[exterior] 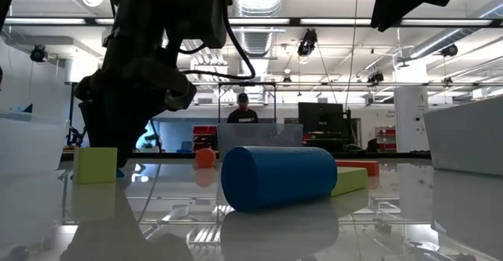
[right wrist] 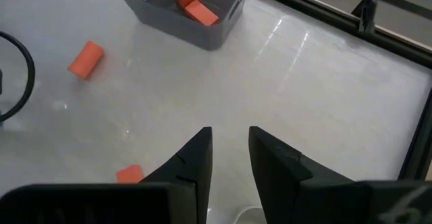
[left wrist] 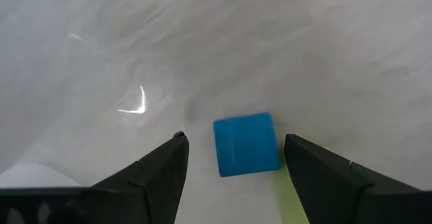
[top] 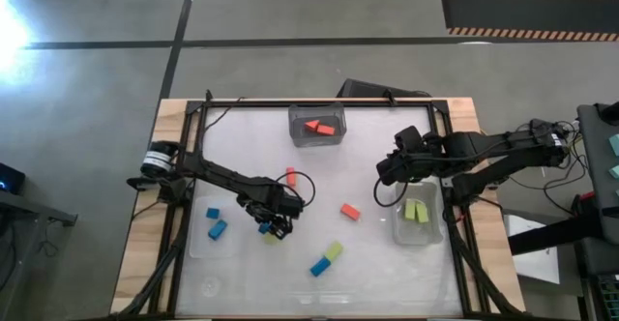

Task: Sort & place blocks by color
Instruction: Put the blue block into the white bin

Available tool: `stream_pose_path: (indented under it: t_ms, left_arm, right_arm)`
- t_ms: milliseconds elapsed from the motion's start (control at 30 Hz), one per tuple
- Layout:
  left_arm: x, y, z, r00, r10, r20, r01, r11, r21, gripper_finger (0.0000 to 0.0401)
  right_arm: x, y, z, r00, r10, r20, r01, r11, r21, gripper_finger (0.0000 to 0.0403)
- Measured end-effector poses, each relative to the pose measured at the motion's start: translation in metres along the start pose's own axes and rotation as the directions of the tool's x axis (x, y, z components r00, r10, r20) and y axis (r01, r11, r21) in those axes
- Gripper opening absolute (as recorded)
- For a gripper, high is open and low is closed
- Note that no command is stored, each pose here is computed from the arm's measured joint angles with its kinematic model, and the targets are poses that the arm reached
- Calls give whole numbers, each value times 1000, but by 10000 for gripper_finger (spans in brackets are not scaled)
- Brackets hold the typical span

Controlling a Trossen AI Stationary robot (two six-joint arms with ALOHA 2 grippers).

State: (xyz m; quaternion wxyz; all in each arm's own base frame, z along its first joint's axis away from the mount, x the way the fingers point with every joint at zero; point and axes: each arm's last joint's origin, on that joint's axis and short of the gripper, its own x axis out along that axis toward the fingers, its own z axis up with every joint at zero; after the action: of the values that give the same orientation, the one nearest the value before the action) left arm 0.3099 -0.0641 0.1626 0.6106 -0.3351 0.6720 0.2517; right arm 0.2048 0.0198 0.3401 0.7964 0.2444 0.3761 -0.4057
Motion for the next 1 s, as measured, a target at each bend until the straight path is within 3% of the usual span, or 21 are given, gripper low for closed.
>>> stream_pose_path:
  t_ms: [567,1000]
  left_arm:
    - [9,5,-2,1000,5,-9,-5,1000,6,225]
    - [13,8,-2,1000,-11,-16,11,1000,8,127]
  right_arm:
    - [0,2,1,1000,17,7,-17,1000,20,148]
    - [0,2,1,1000,18,4,-19,1000,23,153]
